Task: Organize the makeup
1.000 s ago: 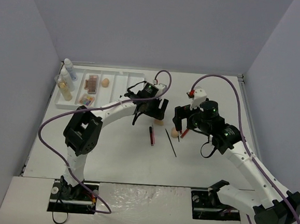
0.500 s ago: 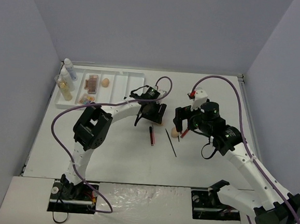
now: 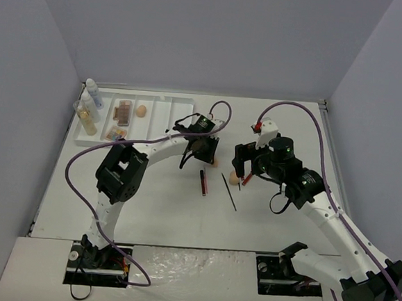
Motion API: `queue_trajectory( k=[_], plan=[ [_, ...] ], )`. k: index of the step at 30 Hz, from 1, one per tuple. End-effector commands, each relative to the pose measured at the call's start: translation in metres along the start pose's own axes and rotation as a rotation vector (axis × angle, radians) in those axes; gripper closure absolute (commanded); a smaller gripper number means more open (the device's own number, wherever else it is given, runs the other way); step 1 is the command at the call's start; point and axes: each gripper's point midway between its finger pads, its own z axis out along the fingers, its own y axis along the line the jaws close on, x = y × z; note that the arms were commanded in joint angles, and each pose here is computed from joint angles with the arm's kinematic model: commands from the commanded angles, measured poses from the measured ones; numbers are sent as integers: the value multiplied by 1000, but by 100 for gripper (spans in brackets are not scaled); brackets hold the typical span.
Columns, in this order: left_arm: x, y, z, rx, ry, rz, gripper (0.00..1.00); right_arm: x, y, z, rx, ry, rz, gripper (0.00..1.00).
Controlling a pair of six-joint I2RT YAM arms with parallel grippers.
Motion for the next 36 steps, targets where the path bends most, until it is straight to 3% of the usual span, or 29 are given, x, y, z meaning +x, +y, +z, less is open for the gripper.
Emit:
queue_trajectory(
  k=[1,12,22,26,31,36],
  plan=[
    [-85,0,-99,-8,-297,-14,93,-19,0,3,-4,-58,-14,0],
    [-99,198,-163,-343,-431,-372,93,-18,0,10,-5,-40,-21,0],
    [-95,309,-140,-448,-393,-530,90,-12,-2,13,9,-25,-19,0],
    [-99,327,-129,-453,-376,-542,80,-10,-3,14,11,-21,-19,0],
    [-105,326,-131,-446,-389,-523,50,-6,-5,16,18,-8,-17,0],
    [-110,309,-149,-417,-425,-509,39,-2,-4,21,17,8,-3,0]
  ],
)
